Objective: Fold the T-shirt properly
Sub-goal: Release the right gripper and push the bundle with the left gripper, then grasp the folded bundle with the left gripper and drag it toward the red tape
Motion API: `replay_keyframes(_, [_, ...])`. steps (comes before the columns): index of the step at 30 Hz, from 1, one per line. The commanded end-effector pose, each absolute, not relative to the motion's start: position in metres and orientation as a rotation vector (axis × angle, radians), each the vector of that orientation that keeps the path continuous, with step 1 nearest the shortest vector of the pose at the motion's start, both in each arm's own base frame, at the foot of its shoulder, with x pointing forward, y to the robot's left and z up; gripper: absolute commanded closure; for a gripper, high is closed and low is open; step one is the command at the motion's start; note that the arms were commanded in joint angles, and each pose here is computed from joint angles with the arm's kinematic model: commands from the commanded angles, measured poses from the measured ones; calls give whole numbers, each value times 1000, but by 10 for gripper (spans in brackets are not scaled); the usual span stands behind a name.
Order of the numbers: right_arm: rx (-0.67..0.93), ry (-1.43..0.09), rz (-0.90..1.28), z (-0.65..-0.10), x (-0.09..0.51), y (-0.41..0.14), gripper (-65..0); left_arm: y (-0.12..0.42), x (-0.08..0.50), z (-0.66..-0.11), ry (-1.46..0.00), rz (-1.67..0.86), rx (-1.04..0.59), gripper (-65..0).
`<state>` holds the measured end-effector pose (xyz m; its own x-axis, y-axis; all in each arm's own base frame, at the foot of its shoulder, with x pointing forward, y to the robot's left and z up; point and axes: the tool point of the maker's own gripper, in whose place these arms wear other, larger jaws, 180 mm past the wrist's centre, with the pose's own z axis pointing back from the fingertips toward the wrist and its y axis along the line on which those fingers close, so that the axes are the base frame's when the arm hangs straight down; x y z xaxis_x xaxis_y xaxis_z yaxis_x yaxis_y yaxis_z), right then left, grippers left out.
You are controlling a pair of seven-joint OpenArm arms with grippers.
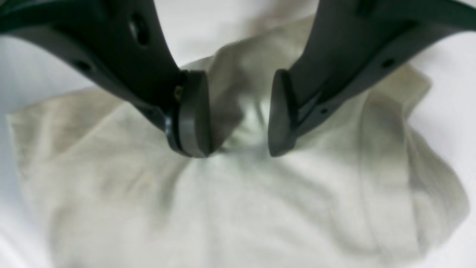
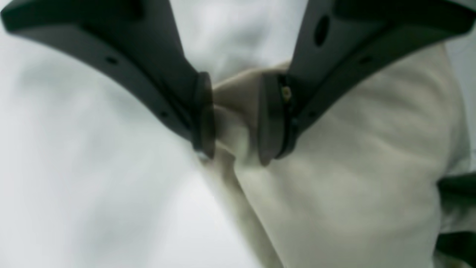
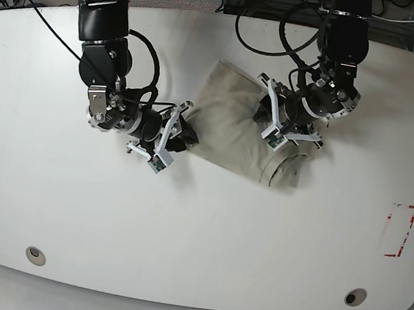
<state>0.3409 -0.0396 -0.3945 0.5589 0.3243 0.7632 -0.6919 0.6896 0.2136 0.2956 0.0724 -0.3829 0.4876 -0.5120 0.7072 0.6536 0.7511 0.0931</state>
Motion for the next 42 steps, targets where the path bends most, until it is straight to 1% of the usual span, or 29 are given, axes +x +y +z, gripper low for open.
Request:
replay_keyframes(1, [546, -805, 633, -384, 345, -42, -181, 102, 315, -380, -797, -690, -131, -237])
replay_keyframes(7, [556, -804, 655, -385, 318, -37, -181, 149, 338, -367, -823, -634, -43, -237])
replay_keyframes(10, [570, -824, 669, -378, 308, -30, -181, 160, 354, -349, -860, -644, -2, -237])
replay_keyframes(12, [575, -826, 681, -375, 299, -25, -181, 161, 356, -345, -871, -646, 6, -237])
replay_keyframes(14, [600, -817, 713, -370, 284, -8, -181, 164, 360, -328, -910, -662, 40, -237])
replay_keyframes(19, [631, -810, 754, -363, 275, 14, -181, 163, 364, -302, -975, -687, 78, -237])
replay_keyframes(22, [670, -838, 747, -353, 274, 31, -181, 151, 364, -284, -1035, -693, 83, -237])
replay_keyframes(25, [670, -841, 742, -353, 275, 31, -181, 138, 364, -282, -1054, -671, 59, -242])
replay_keyframes(27, [667, -849, 746, -350, 276, 31, -181, 136, 370, -280, -1076, -554, 76, -249])
replay_keyframes(29, [663, -864, 754, -345, 277, 30, -181, 136, 369, -284, -1077, -475, 82, -289])
replay_keyframes(31, [660, -866, 752, -345, 278, 29, -181, 136, 370, -285, -1087, -390, 80, -372])
replay_keyframes(33, [633, -873, 732, -345, 284, 17, -181, 133, 373, -282, -1113, -314, 66, -431])
replay_keyframes(35, [622, -886, 702, -343, 289, 7, -181, 127, 376, -278, -1149, -240, 45, -465])
replay_keyframes(36, [608, -893, 689, -342, 292, 0, -181, 122, 376, -277, -1161, -211, 33, -479])
replay_keyframes(42, [537, -910, 561, -348, 309, -45, -181, 101, 377, -307, -1130, -189, -15, -478])
